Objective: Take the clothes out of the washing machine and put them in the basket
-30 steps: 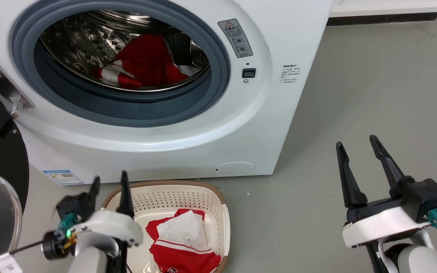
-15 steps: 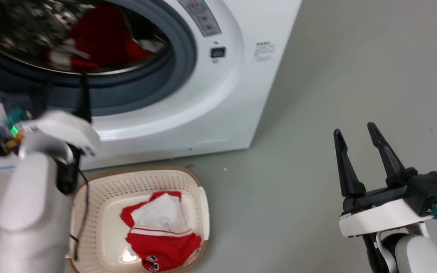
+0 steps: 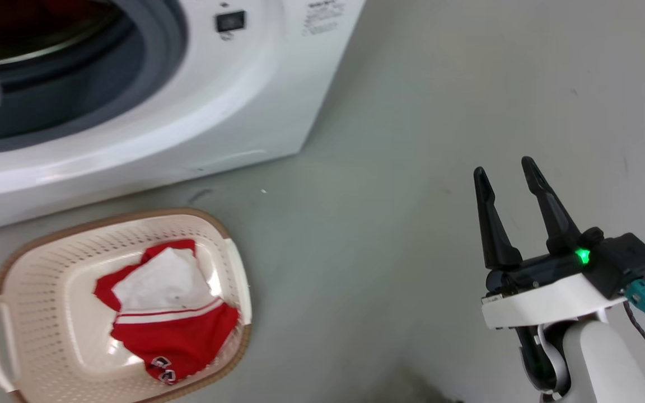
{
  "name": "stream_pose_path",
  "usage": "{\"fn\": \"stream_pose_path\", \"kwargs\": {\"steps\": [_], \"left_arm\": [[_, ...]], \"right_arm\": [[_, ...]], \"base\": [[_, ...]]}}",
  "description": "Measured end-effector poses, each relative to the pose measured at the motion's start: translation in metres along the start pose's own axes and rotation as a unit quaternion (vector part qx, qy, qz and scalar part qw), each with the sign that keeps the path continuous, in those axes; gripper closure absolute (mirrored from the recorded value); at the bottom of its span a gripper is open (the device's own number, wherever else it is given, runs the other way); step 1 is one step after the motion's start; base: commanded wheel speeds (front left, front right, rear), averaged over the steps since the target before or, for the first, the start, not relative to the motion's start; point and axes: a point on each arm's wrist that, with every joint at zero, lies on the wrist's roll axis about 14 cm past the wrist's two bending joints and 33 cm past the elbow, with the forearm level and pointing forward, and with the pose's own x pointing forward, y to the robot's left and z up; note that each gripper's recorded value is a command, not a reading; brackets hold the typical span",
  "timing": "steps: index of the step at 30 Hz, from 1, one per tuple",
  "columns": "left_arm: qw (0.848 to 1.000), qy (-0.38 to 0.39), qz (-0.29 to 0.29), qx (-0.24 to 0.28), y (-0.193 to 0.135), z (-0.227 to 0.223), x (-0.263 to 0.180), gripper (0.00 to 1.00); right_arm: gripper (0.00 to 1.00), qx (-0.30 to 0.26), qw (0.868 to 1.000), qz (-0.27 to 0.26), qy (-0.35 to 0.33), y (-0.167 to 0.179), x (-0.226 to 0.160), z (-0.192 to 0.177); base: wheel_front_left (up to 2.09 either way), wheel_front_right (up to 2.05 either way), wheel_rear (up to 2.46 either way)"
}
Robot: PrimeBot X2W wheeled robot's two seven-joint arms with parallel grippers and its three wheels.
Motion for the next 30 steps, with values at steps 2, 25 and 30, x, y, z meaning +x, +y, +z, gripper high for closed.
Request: {"fn": "stream_pose_path", "kwargs": {"steps": [2,25,30], "left_arm": [[0.999,0.025,-0.001,0.021,0.004,-0.005,0.015,0.00],[0.930,0.343,-0.003,0.130,0.032,-0.111,0.059,0.00],[0.921,0.371,-0.006,0.118,0.036,-0.112,0.053,0.52]], "right_arm": [[0.00,-0.001,1.000,-0.008,0.011,-0.005,0.001,-0.008],[0.00,-0.004,0.997,-0.034,0.070,-0.025,0.009,-0.053],[0.00,-0.005,0.997,-0.033,0.074,-0.025,0.009,-0.055]], "base": [[0.00,0.00,0.00],[0.00,0.00,0.00],[0.00,0.00,0.00]]}}
